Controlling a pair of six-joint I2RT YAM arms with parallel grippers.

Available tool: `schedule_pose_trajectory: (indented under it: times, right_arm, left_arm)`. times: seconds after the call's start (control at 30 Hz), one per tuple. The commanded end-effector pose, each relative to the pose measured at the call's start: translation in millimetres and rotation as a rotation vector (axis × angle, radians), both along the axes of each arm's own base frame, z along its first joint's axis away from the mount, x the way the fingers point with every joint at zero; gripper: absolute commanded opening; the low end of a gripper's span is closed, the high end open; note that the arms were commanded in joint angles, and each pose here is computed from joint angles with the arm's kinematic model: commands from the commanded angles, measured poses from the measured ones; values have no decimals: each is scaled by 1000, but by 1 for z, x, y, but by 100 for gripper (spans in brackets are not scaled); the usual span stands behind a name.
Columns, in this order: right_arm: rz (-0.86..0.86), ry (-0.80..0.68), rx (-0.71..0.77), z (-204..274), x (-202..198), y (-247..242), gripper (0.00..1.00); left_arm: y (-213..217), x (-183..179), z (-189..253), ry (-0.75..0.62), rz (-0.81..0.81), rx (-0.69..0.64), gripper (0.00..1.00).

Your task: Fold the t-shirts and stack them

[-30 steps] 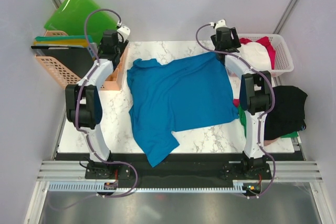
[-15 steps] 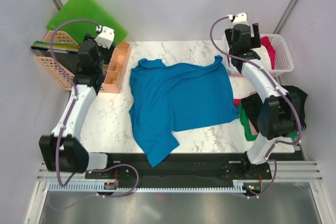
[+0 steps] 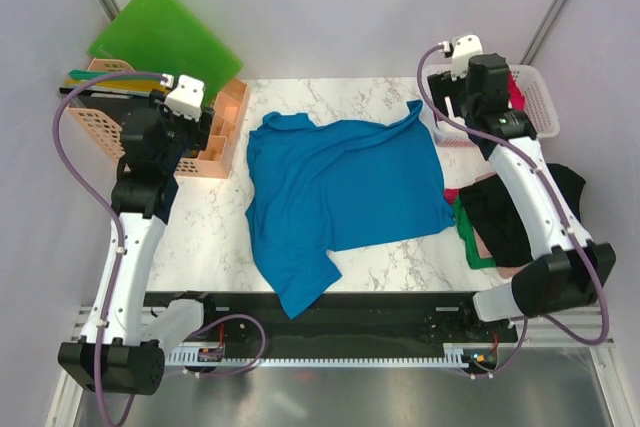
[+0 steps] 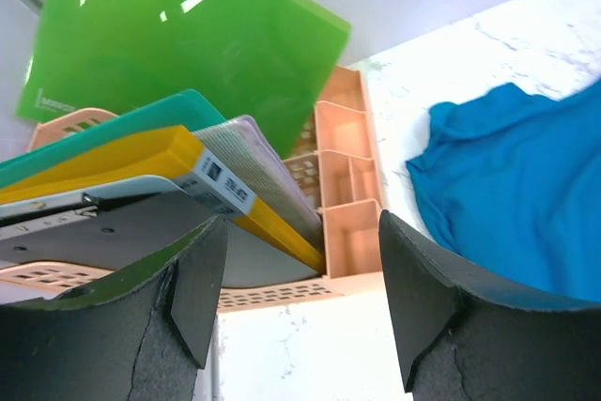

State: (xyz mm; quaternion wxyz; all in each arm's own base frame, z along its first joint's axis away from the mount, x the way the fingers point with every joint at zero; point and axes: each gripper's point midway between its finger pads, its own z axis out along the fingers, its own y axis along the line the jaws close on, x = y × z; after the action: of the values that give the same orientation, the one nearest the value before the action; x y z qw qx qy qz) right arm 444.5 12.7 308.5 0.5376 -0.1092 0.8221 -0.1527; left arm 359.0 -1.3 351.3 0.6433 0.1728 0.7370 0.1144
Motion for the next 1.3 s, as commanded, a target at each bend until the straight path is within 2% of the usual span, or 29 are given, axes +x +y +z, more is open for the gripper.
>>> schedule_pose_trajectory:
  times: [0.0, 0.07, 0.1, 0.13, 0.23, 0.4, 0.47, 0.67, 0.73, 0.87, 0.9, 0.97, 1.13, 1.27]
  right_arm:
    - [187, 48, 62, 14, -44, 27, 96]
    - [338, 163, 59, -2, -68, 45, 95]
    - [357, 179, 61, -2, -77, 46, 95]
    - [364, 191, 59, -4, -83, 46, 96]
    - [472, 299, 43, -39, -115, 54, 96]
    - [534, 429, 99, -87, -146, 63, 98]
    - [530, 466, 116, -102, -154, 63, 97]
    - [560, 474, 165, -110, -171, 70, 97]
    - [562, 483, 175, -113, -174, 71, 97]
    - [555, 480, 167, -116, -175, 69, 96]
    - [547, 479, 159, -116, -174, 67, 96]
    - [532, 478, 135, -119, -171, 63, 96]
    - [512, 494, 104, -126, -165, 57, 95]
    - [510, 492, 84, -131, -161, 55, 95]
  left_arm:
    - [-17, -21, -1, 20, -80, -73, 72]
    - [-31, -32, -8, 51, -168, -74, 70]
    - [-39, -41, -6, 49, -219, -69, 70]
    - [-59, -51, -7, 63, -338, -75, 70]
    - [-84, -74, -23, 147, -502, -98, 71]
    - [-93, -71, -58, 320, -537, -143, 72]
    - [-89, -58, -70, 368, -504, -154, 72]
    - [-90, -8, -91, 477, -417, -157, 72]
    - [-97, 11, -81, 448, -405, -140, 72]
    - [-119, 47, -91, 476, -400, -101, 69]
    - [-129, 57, -108, 521, -410, -100, 69]
    - [-135, 77, -103, 514, -400, -111, 67]
    - [-124, 150, -143, 565, -235, -78, 61]
    - [-117, 184, -168, 610, -117, -95, 64]
